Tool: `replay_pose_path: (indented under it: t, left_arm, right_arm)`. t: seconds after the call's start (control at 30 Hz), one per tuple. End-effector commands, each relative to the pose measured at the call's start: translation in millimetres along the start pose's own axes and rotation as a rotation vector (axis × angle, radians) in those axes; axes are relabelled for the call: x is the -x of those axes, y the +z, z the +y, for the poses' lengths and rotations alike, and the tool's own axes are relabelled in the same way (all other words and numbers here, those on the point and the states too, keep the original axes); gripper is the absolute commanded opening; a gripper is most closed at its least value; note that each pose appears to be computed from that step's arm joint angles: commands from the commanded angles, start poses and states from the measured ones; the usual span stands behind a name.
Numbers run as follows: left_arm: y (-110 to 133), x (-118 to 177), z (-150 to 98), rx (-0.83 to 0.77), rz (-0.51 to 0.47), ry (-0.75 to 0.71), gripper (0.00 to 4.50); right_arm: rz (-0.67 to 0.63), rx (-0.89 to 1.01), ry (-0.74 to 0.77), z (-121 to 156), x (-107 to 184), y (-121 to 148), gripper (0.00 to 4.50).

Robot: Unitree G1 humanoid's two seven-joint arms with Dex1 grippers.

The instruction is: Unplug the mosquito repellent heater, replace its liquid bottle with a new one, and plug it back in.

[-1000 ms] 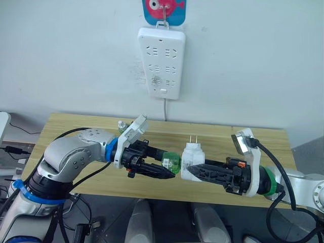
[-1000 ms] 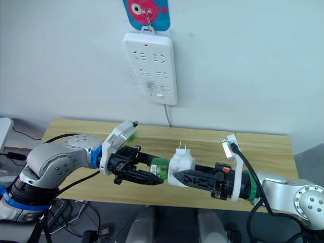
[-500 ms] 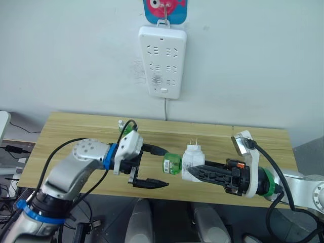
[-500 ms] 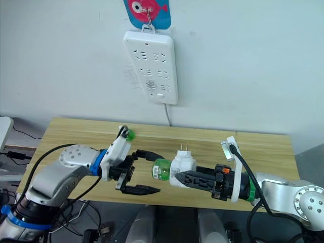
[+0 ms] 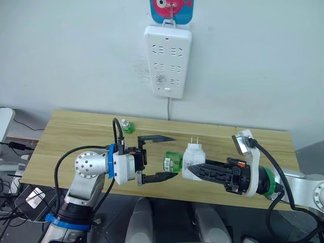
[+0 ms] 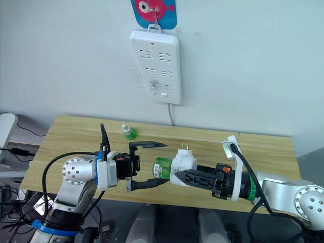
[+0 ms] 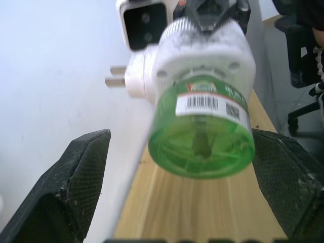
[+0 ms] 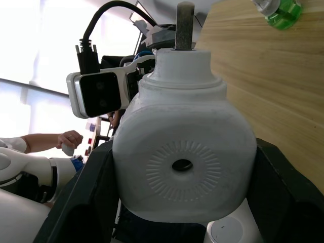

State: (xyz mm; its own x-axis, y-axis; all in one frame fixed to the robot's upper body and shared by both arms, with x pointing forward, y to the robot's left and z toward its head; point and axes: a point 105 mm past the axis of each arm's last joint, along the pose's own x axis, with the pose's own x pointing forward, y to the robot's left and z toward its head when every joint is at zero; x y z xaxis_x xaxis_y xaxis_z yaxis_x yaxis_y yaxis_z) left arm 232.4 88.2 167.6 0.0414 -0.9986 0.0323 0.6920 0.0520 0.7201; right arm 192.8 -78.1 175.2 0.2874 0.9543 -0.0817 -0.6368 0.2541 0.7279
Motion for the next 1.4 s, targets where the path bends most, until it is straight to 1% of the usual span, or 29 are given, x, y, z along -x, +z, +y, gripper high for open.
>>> replay_pose_path:
  t: [0.03, 0.07, 0.23, 0.27, 0.33, 0.37, 0.4, 0.43, 0.47, 0.5, 0.57, 0.67, 0.73, 0.87, 1.07, 1.13, 1.17, 1.2, 1.27, 1.3, 1.4]
  left_arm:
    - [8, -3, -3, -0.005, -0.052, -0.034, 4.12]
    - [9, -4, -3, 0.002, -0.058, -0.046, 3.92]
    - [13, -2, -3, 0.038, -0.065, -0.101, 2.39]
    - [13, -1, -3, 0.048, -0.062, -0.108, 2.26]
    - [13, -1, -3, 0.118, -0.040, -0.157, 2.26]
    - [10, -1, -3, 0.235, 0.010, -0.187, 2.26]
    - [6, 0, -2, 0.418, 0.081, -0.224, 2.26]
    - [5, 1, 2, 0.624, 0.139, -0.231, 2.26]
    - [7, 2, 5, 0.774, 0.179, -0.255, 2.26]
    - [10, 2, 10, 0.891, 0.199, -0.265, 2.26]
    - [14, 4, 19, 1.021, 0.213, -0.264, 2.26]
    - [16, 9, 26, 1.115, 0.240, -0.259, 2.26]
    - [14, 12, 26, 1.137, 0.255, -0.256, 2.26]
    - [9, 14, 17, 1.121, 0.278, -0.252, 2.26]
    - [-1, 9, 10, 1.023, 0.270, -0.206, 2.26]
    - [-6, 9, 6, 0.954, 0.282, -0.204, 2.98]
    - [-8, 9, 4, 0.931, 0.284, -0.205, 3.19]
    - [-9, 10, 1, 0.898, 0.288, -0.217, 3.53]
    - [-12, 12, -2, 0.830, 0.298, -0.221, 4.07]
    - [-14, 13, -3, 0.802, 0.301, -0.222, 4.44]
    - [-18, 20, -11, 0.715, 0.307, -0.251, 4.50]
  right_arm:
    - [-0.001, 0.011, 0.037, 10, -1, 0, 2.99]
    - [-0.002, 0.011, 0.037, 10, -1, 0, 2.99]
    - [-0.003, 0.010, 0.036, 10, -1, 0, 2.99]
    - [-0.003, 0.010, 0.035, 10, -1, 0, 2.99]
    - [-0.001, 0.009, 0.034, 10, 0, 0, 2.99]
    - [0.001, 0.008, 0.033, 9, 0, -1, 2.99]
    - [0.004, 0.008, 0.032, 9, 0, -1, 2.99]
    - [0.008, 0.008, 0.032, 9, 0, -2, 2.99]
    - [0.011, 0.008, 0.032, 9, 0, -2, 2.99]
    - [0.014, 0.009, 0.033, 9, 0, -3, 2.99]
    - [0.017, 0.010, 0.034, 9, 0, -3, 2.99]
    - [0.020, 0.012, 0.036, 9, 0, -4, 2.99]
    - [0.021, 0.013, 0.036, 9, 1, -4, 2.99]
    - [0.020, 0.012, 0.038, 9, 0, -5, 2.99]
    - [0.016, 0.008, 0.038, 10, 0, -4, 2.99]
    - [0.009, 0.004, 0.038, 10, 0, -3, 2.99]
    - [0.007, 0.002, 0.038, 10, -1, -3, 2.99]
    - [0.004, 0.001, 0.037, 10, -1, -2, 2.99]
    - [-0.003, -0.002, 0.035, 10, 0, -2, 2.99]
    - [-0.005, -0.001, 0.035, 9, 0, -2, 2.99]
    - [-0.010, -0.001, 0.032, 9, 0, -1, 2.99]
